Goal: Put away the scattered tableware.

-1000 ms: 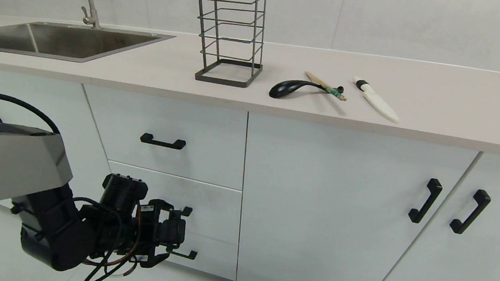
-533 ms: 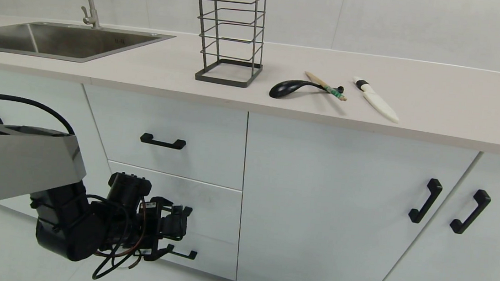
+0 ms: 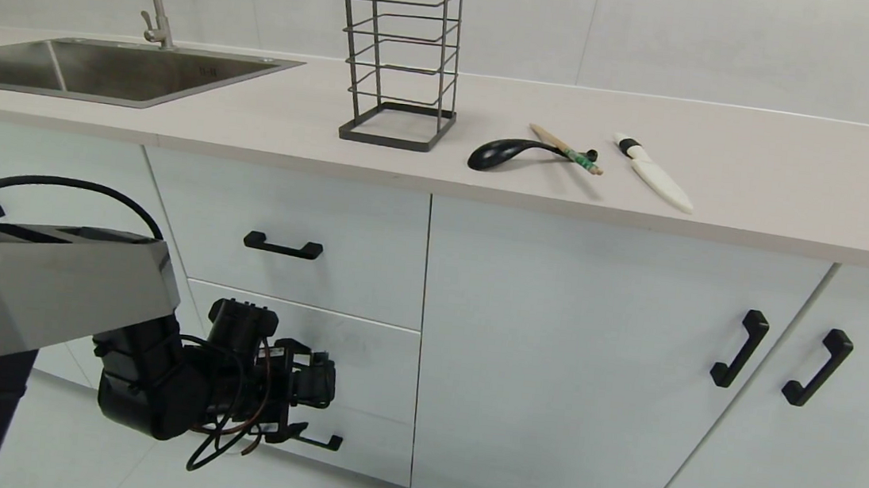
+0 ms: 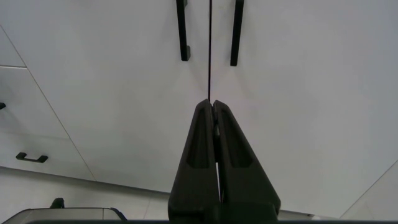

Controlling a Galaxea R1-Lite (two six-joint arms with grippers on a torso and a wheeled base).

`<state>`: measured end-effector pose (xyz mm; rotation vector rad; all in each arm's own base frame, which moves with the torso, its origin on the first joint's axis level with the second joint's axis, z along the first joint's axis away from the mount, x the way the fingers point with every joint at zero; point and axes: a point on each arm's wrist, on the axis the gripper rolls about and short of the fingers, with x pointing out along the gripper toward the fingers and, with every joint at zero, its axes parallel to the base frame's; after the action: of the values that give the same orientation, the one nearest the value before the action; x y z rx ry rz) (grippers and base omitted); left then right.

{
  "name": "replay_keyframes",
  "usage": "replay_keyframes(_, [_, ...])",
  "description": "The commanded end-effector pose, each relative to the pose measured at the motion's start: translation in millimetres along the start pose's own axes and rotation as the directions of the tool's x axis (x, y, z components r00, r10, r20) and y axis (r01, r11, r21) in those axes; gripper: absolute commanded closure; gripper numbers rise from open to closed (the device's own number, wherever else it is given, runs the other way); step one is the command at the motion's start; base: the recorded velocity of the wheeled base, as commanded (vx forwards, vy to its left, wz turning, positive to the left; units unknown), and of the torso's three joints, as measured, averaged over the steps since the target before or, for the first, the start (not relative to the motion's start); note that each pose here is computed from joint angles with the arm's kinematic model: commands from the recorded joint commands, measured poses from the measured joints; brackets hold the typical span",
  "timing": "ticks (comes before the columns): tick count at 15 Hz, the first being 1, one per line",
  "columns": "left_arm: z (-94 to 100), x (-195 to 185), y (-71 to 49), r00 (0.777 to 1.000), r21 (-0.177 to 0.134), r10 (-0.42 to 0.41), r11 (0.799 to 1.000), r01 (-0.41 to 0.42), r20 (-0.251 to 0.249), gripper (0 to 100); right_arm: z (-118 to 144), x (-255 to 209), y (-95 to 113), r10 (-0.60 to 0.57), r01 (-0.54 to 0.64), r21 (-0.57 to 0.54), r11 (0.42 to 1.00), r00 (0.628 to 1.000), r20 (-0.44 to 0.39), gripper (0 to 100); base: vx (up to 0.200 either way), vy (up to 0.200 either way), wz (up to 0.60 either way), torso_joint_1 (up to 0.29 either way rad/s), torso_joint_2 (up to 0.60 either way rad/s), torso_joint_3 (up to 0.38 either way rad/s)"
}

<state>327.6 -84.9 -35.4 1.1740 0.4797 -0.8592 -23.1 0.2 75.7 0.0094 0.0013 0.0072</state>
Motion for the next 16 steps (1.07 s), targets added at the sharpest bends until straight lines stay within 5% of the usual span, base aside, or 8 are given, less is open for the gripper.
replay_keyframes(1, [-1.8, 4, -2.0, 1.0, -0.002, -0.007, 1.0, 0.007, -0.003, 0, 0, 0, 0, 0.0, 0.0, 0.0, 1.0, 1.0, -0.002, 100, 0.0, 0.0, 0.0, 0.0, 0.0, 0.0])
replay_keyframes(16, [-13.2, -7, -24.5, 1.0, -0.021, -0.029, 0.999, 0.029, -0.006, 0, 0, 0, 0, 0.0, 0.0, 0.0, 1.0, 1.0, -0.002, 100, 0.0, 0.0, 0.0, 0.0, 0.0, 0.0])
